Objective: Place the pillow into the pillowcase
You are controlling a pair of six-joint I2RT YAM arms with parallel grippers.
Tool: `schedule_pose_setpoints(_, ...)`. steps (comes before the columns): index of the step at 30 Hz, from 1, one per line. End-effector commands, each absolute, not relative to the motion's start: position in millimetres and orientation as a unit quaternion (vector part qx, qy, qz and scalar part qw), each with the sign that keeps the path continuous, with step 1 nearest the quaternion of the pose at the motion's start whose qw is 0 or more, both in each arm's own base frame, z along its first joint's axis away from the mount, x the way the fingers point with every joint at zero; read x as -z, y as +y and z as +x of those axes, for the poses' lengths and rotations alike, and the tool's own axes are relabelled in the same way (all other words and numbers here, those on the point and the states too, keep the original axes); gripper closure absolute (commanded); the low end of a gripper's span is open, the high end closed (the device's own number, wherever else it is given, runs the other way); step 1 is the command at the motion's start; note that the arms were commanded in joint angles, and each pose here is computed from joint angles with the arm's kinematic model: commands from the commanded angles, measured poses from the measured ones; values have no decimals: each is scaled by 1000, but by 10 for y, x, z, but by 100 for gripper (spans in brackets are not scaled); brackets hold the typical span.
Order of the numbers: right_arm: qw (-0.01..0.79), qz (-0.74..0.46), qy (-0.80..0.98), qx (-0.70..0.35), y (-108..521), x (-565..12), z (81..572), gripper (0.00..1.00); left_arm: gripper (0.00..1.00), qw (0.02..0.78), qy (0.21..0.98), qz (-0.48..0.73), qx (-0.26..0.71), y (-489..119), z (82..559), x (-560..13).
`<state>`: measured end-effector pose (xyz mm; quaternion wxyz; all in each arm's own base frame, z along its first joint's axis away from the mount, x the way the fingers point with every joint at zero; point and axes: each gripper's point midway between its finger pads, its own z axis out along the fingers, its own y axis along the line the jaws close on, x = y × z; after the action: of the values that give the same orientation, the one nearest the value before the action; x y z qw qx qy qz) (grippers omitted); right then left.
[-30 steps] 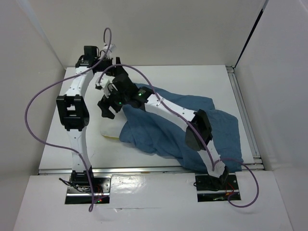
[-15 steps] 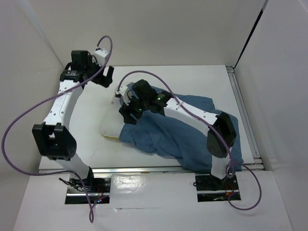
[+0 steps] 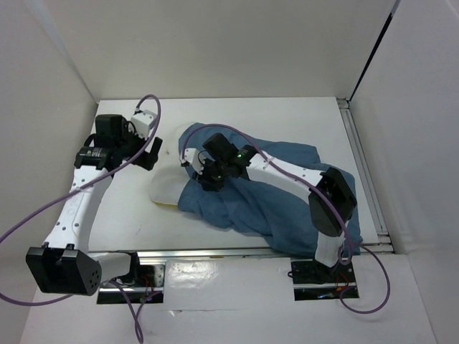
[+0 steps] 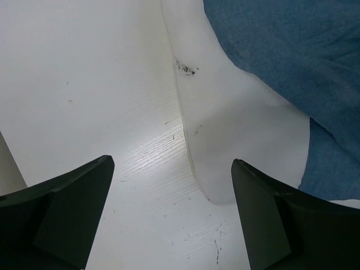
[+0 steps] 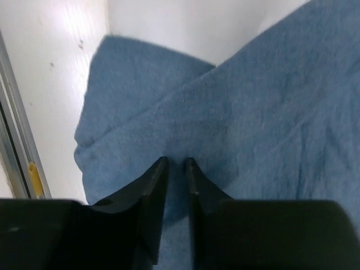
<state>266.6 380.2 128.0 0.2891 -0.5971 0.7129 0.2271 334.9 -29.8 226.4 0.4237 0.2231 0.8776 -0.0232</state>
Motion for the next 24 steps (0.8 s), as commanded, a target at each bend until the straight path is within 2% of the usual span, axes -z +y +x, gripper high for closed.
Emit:
schedule_pose_setpoints(1,290,-610,713,-188,3618,-1394,2701,74,0,432,879,202,13,-242,3346,-2309)
schedule_pose_setpoints(5,241,-598,755,-117,3375,-1096,2796,85,0,440,876,197,9,-230,3378,-2364)
schedule_pose_setpoints(14,174,-566,806,8,2765,-491,3121,88,0,423,881,211,29,-278,3473,-2240)
schedule_pose_setpoints(21,222,-502,835,46,2585,-526,3897,89,0,361,887,261,124,-416,3337,-2001)
schedule_pose_setpoints(24,249,-496,830,55,2604,-650,4058,89,0,335,879,286,181,-548,3272,-1913)
